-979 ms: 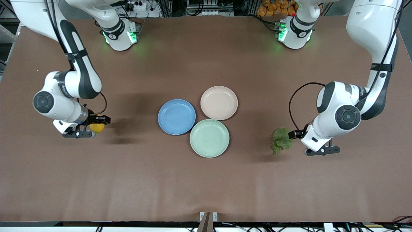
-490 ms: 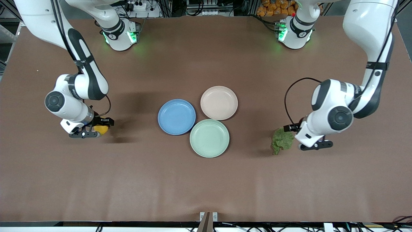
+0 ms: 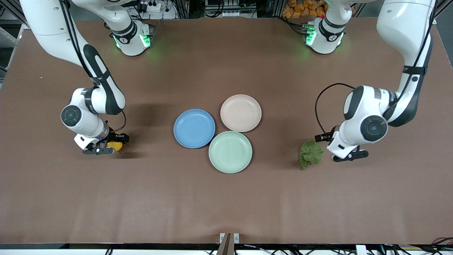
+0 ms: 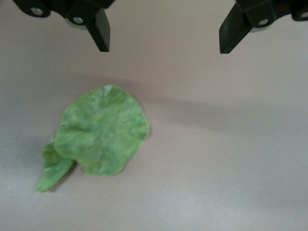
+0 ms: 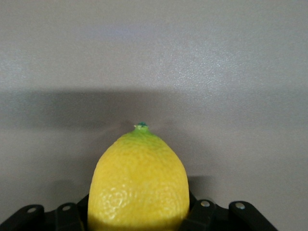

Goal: Pick lemon and lettuce from blue and beige plates
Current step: 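Release the lettuce with the left gripper while the right gripper lowers the lemon, then release the lemon with the right gripper while the left gripper lifts away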

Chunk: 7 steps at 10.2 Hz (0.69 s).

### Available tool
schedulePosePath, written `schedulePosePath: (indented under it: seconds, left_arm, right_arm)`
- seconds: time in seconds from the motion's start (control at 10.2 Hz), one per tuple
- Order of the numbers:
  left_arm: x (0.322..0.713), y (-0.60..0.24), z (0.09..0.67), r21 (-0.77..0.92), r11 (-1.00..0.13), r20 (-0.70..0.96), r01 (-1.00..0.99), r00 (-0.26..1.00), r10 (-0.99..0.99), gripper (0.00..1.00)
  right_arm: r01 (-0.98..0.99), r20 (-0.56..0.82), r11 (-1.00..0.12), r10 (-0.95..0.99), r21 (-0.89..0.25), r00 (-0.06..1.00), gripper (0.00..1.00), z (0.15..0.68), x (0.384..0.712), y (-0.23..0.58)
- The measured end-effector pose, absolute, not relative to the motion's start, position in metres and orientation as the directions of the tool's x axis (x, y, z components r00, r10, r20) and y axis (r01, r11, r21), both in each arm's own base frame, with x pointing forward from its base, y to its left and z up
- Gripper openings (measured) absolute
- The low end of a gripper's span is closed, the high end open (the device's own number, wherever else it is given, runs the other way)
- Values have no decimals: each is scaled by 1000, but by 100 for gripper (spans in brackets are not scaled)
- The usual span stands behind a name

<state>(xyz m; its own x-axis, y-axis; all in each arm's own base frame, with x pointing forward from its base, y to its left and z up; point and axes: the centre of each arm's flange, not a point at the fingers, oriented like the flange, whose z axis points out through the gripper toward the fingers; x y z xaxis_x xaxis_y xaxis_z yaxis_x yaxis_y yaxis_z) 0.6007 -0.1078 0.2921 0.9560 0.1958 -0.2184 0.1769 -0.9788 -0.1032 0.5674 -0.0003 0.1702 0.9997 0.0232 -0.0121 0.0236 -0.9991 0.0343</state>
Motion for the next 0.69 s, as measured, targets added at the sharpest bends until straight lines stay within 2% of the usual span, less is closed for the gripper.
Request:
schedulePosePath:
  seconds: [0.1, 0.39, 0.69]
  left_arm:
    - [585, -99, 299, -98, -975, -230, 201, 948, 219, 100]
    - [548, -86, 325, -101, -968, -224, 230, 943, 247, 100]
    - [525, -90, 359, -78, -967, -194, 242, 948, 252, 100]
  right_arm:
    - [22, -7, -999, 22, 36, 1000, 58, 167, 568, -1]
    - [10, 8, -999, 11, 37, 1000, 94, 168, 571, -8]
    - [-1, -34, -1000, -2, 25, 999, 100, 181, 581, -7]
